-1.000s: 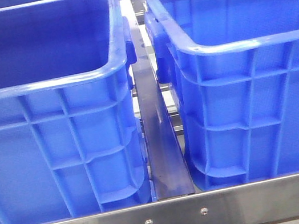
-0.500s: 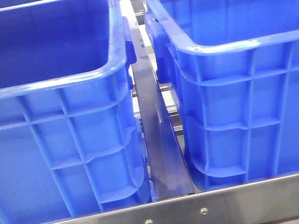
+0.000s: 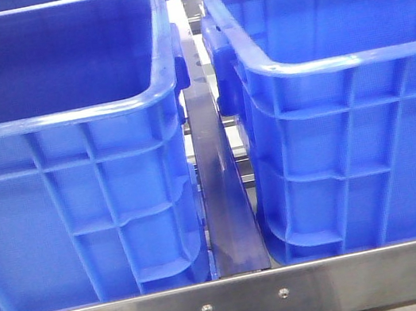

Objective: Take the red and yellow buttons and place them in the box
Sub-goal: 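Carry the red button with the right gripper over the empty bin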

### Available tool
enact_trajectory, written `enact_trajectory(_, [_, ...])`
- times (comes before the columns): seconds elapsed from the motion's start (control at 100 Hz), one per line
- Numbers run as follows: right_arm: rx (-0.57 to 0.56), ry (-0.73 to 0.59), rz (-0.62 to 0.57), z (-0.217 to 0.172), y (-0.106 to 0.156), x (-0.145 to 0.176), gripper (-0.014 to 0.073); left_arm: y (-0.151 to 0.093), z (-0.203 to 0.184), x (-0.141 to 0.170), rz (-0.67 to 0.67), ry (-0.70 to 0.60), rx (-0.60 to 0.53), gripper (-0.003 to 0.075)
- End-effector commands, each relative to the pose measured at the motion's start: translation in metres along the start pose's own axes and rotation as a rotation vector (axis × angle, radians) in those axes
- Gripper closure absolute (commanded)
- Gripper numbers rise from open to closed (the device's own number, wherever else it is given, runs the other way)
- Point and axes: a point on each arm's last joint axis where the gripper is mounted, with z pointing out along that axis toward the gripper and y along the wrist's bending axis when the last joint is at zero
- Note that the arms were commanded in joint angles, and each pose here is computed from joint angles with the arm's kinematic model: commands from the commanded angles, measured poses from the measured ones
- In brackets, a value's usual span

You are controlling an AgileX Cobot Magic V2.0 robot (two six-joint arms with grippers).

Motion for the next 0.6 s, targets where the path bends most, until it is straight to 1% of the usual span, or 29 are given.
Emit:
enact_trajectory(0.0, [-0.040, -0.094, -0.029, -0.006, 0.015, -0.013, 0.0407, 0.000, -0.017, -0.013, -0.010, -0.117, 0.011, 0.0048])
enact_trajectory(0.12, [0.012, -0.160, -0.064, -0.010, 0.013, -0.017, 0.0407, 0.004, -0.019, -0.013, -0.025, -0.119, 0.002, 0.0048])
enact_trajectory(0.2, [0.055, -0.216, -0.099, -0.014, 0.014, -0.021, 0.0407, 0.012, -0.021, -0.013, -0.063, -0.120, -0.025, 0.0048])
enact_trajectory(0.39, [0.229, -0.357, -0.203, -0.035, 0.011, -0.029, 0.0407, 0.048, -0.035, -0.003, -0.163, -0.118, -0.137, 0.0048])
enact_trajectory(0.48, [0.291, -0.400, -0.237, -0.044, 0.010, -0.032, 0.0407, 0.064, -0.044, 0.011, -0.219, -0.114, -0.198, 0.0048])
enact_trajectory(0.59, [0.366, -0.425, -0.268, -0.052, 0.004, -0.035, 0.0407, 0.087, -0.061, 0.035, -0.307, -0.128, -0.302, 0.0048])
